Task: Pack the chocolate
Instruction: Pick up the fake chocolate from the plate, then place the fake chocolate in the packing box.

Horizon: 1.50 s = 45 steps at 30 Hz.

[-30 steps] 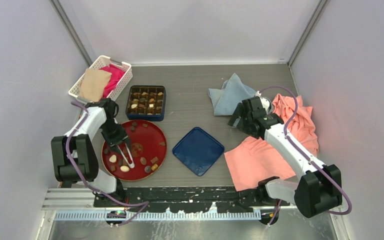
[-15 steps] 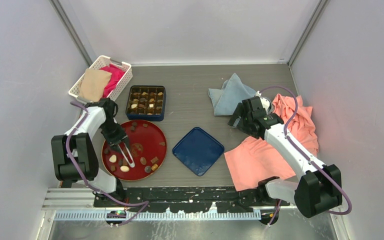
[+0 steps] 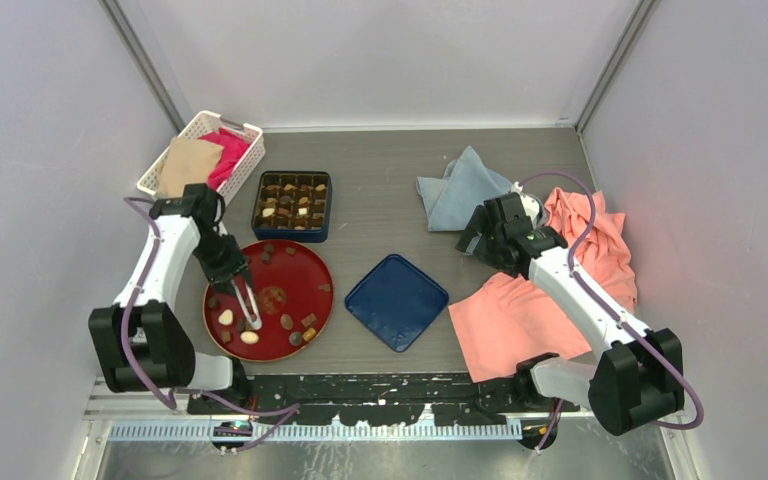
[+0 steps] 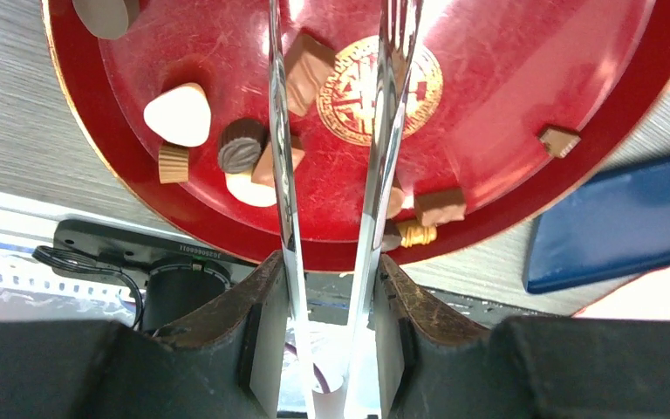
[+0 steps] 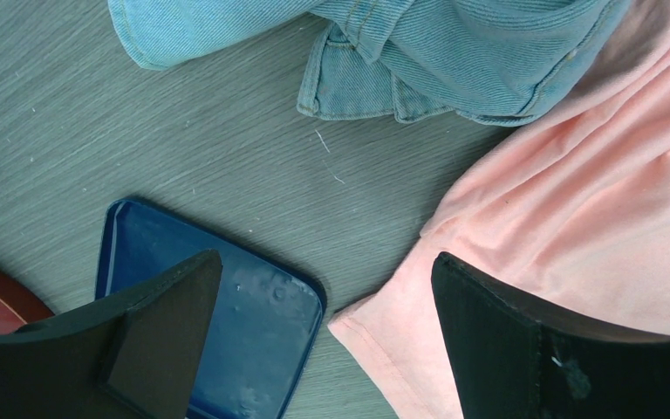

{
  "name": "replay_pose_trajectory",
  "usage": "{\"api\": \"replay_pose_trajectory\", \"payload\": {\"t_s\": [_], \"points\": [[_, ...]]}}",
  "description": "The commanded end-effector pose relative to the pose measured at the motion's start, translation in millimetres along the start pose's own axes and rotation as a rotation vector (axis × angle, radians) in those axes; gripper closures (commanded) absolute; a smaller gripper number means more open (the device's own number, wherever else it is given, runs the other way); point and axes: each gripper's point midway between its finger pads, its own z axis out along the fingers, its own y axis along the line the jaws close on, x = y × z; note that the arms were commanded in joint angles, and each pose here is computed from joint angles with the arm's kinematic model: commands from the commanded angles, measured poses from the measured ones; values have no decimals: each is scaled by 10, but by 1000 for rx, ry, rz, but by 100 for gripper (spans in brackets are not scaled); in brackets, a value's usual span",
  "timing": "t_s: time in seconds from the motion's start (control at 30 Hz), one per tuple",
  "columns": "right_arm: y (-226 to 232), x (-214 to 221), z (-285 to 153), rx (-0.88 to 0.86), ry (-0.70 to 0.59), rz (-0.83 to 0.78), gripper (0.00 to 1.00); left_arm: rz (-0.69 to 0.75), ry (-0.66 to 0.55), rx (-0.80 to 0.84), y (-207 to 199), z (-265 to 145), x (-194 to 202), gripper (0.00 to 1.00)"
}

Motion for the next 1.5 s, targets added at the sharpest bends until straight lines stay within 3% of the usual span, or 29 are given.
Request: {"api": "replay_pose_trajectory", "payload": {"t_s": [0.0,0.3,0.5,0.67,0.93,1.47], "points": [[169,-149,-24,-52,-43,31,4,103,-62,92,-168,-348,48,83],[161,-182,-61,-49,-56,33,5,421,-135,95,-923,-535,-62,83],[107,-185,-102,-33,-67,33,4,531,-155,101,-1403,-582,-426,83],[92,-213,-122,-21,-75,38,5,594,-113,100,-1727,-394,-584,83],[59,-249,-141,-2,-96,58,4,700,-30,112,-1826,-173,-625,83],[-3,-223,-146,11,-97,29,4,664,-37,70,-1923,38,-821,83]]}}
